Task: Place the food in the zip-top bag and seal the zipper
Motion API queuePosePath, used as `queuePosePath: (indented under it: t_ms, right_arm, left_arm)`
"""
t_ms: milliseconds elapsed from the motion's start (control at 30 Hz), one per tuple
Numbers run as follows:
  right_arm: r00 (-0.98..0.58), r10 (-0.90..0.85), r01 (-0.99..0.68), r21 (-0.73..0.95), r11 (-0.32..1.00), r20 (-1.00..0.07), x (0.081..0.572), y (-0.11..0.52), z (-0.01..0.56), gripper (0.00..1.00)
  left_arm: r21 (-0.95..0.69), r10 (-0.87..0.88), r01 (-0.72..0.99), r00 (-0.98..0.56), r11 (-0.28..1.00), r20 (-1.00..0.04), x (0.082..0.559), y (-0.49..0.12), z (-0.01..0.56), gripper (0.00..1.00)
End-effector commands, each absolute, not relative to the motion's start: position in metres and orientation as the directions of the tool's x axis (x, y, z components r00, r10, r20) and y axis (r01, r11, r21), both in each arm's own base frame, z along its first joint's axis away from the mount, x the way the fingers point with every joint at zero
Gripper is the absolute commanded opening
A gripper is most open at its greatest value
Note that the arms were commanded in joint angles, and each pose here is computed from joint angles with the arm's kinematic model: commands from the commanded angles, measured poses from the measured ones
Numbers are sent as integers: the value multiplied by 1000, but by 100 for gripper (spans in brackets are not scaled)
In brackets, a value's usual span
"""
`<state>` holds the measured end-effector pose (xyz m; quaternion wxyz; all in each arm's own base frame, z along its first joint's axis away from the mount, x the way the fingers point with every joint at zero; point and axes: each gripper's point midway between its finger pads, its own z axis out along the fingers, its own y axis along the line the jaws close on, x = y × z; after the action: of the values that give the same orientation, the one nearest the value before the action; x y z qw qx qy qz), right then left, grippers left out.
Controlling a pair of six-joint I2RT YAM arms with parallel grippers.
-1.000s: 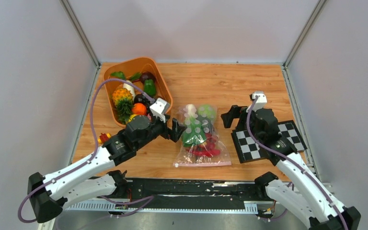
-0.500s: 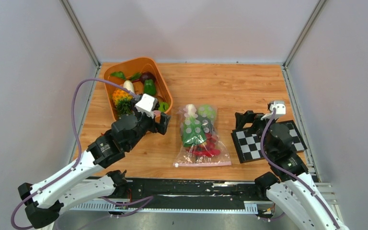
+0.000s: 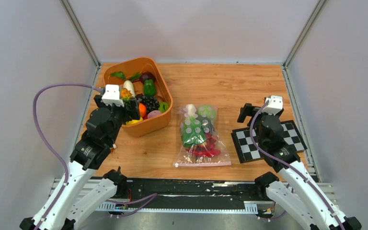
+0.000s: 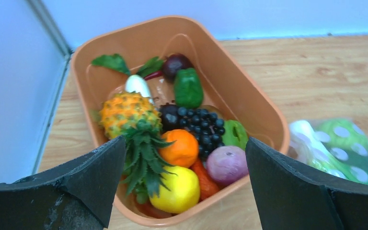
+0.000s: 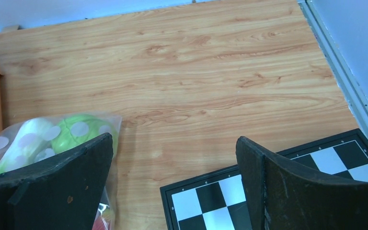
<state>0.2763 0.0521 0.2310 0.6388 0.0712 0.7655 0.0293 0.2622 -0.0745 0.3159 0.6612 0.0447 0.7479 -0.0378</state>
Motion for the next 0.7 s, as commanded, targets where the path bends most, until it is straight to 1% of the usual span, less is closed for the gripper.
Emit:
queuePosePath:
  t_ms: [0, 167, 233, 333, 467, 533, 667]
  right_arm:
    - [-124, 163, 97, 151, 984, -979, 292, 47, 265, 100]
    - [-281, 189, 62, 179, 982, -941, 311, 55, 256, 100]
    - [-343, 198, 98, 175, 980, -918, 315, 55, 251, 100]
    - [-380, 234, 181, 176, 968, -895, 314, 47, 250, 100]
    - [-344, 262, 187, 207, 960, -902, 310, 45, 260, 100]
    - [-278, 281, 175, 239, 955, -919, 304, 42, 272, 100]
    - [-139, 299, 93, 288, 953, -944, 290, 43, 299, 100]
  left_arm:
    - [-115, -107, 64, -124, 991, -986, 270, -55, 325, 100]
    - [-200, -199, -12, -159, 980, -967, 274, -44, 314, 100]
    - [-213, -215, -28, -161, 977, -963, 272, -42, 313, 100]
    - [-226, -225, -16, -153, 974, -962, 268, -43, 313, 100]
    - [-238, -233, 14, -163, 971, -959, 269, -50, 311, 100]
    - [-243, -234, 30, -183, 969, -955, 271, -55, 308, 100]
    - [-250, -238, 37, -205, 967, -949, 275, -59, 302, 100]
